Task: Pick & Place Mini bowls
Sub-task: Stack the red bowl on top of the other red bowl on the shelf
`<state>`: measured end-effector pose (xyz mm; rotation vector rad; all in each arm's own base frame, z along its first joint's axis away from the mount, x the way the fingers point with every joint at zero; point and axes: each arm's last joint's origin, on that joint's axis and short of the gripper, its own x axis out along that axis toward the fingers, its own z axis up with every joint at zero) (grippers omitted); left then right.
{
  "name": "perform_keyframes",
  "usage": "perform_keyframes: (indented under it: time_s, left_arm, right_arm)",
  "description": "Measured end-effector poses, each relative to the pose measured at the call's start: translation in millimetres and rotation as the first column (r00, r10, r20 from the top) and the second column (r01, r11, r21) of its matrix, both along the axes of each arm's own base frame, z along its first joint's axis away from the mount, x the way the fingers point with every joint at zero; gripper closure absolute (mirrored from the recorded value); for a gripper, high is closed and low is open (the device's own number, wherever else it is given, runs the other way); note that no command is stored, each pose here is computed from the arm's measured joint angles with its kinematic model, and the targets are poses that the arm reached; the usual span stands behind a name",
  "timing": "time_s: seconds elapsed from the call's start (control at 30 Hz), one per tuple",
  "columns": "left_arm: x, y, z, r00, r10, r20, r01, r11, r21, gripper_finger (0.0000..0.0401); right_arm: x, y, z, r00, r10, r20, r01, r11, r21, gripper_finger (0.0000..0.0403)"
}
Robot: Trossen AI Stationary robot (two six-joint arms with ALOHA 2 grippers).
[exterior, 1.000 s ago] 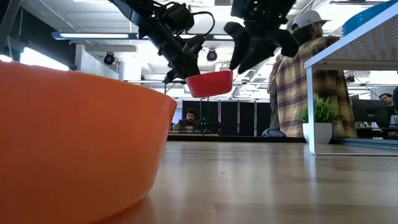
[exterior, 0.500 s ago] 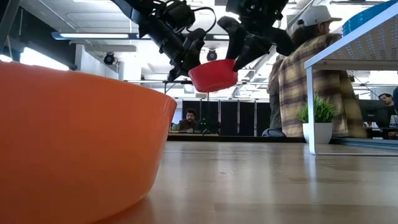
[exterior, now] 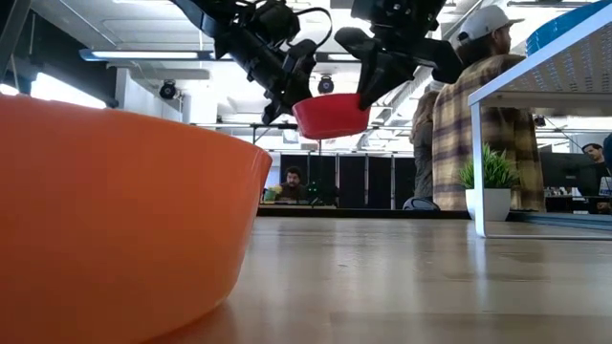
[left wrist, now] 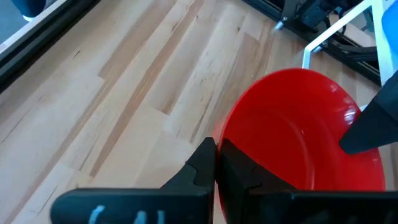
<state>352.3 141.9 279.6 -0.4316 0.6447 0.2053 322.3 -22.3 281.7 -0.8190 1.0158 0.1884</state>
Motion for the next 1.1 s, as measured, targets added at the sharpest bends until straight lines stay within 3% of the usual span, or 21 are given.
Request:
perform_keyframes:
  time_s: [0.17,0.33,0.47,0.6,0.83,1.1]
  left_arm:
    - [1,0,1,1.0,0.003,0.015,-0.003,1.0,-0.009,0.0384]
    - [-2,0,6,1.0,0.003,0.027,-0.004,1.0,0.019,0.0318]
    - [-8,-2,18,0.998,-0.047,0.045,0.042,0.994,0.098,0.0267]
    - [-18,-5,34,0.997,-0.036,0.073,0.022,0.984,0.179,0.025]
    - [-30,-19,35,0.976,-0.056,0.212,-0.006,0.961,0.278,0.0278]
    - [-62,-37,-3,0.94,-0.024,0.341,-0.086,0.949,0.304,0.0362]
  right_arm:
    - [0,0,0,1.0,-0.005,0.002,0.005,1.0,0.022,0.0398]
    - [0,-2,0,0.999,-0.039,0.014,0.038,0.997,0.062,0.0401]
    - [-1,-6,0,0.997,-0.074,0.017,0.072,0.994,0.08,0.0402]
    - [-1,-10,0,0.995,-0.101,0.017,0.099,0.99,0.103,0.0402]
    - [-4,-13,0,0.99,-0.138,0.01,0.135,0.98,0.146,0.0402]
    - [-28,-6,24,0.972,-0.233,0.033,0.22,0.95,0.223,0.0402]
